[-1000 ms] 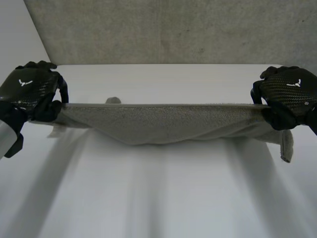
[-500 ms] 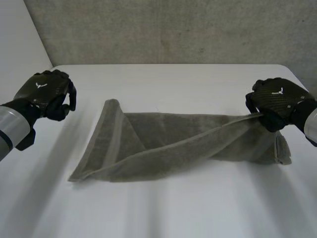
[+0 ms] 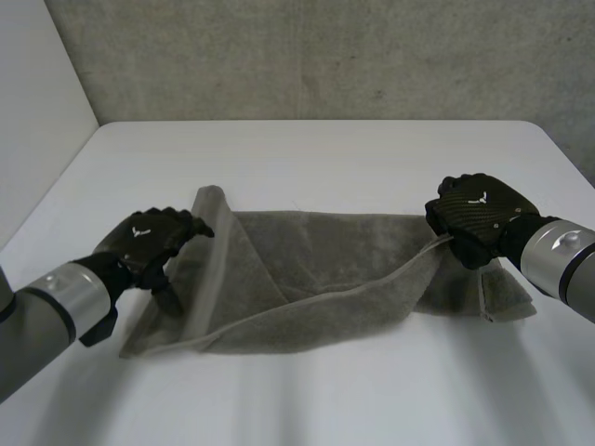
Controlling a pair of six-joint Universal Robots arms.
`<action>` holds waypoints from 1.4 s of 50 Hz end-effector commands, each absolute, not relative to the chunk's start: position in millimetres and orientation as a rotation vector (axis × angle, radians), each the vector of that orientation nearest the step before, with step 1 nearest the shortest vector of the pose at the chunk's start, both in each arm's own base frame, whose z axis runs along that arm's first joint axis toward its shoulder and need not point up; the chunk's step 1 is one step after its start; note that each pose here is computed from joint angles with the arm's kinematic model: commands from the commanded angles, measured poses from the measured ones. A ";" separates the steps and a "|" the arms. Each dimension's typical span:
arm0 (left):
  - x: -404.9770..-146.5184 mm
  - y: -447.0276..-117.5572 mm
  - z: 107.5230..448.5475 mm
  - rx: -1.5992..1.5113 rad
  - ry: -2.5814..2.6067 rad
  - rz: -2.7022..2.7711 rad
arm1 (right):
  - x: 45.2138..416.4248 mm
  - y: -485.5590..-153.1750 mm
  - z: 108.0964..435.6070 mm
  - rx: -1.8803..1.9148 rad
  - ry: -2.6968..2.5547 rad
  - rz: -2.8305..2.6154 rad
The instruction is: Fold the towel.
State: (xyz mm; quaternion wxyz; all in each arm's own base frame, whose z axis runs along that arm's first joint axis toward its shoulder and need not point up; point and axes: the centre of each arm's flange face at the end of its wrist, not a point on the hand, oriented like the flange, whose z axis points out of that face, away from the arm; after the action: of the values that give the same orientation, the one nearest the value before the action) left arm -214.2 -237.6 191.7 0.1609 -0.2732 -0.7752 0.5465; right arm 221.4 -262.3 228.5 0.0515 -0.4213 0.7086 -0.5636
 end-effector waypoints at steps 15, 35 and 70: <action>-207.4 -190.9 176.2 -0.769 -2.344 1.453 | 217.7 -256.2 219.8 -1.277 2.181 -1.679; -211.7 -212.7 138.5 -0.875 -2.418 1.516 | 216.5 -254.4 216.9 -1.276 2.191 -1.664; -184.6 -235.3 202.4 -0.748 -2.341 1.820 | 183.9 -236.0 199.6 -1.219 2.407 -1.431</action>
State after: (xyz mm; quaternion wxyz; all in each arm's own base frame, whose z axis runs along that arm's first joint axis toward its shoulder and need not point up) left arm -186.3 -230.6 206.6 0.0395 -0.2447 -0.7591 0.6020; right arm 186.6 -235.6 194.4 0.0552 -0.3773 0.7901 -0.4799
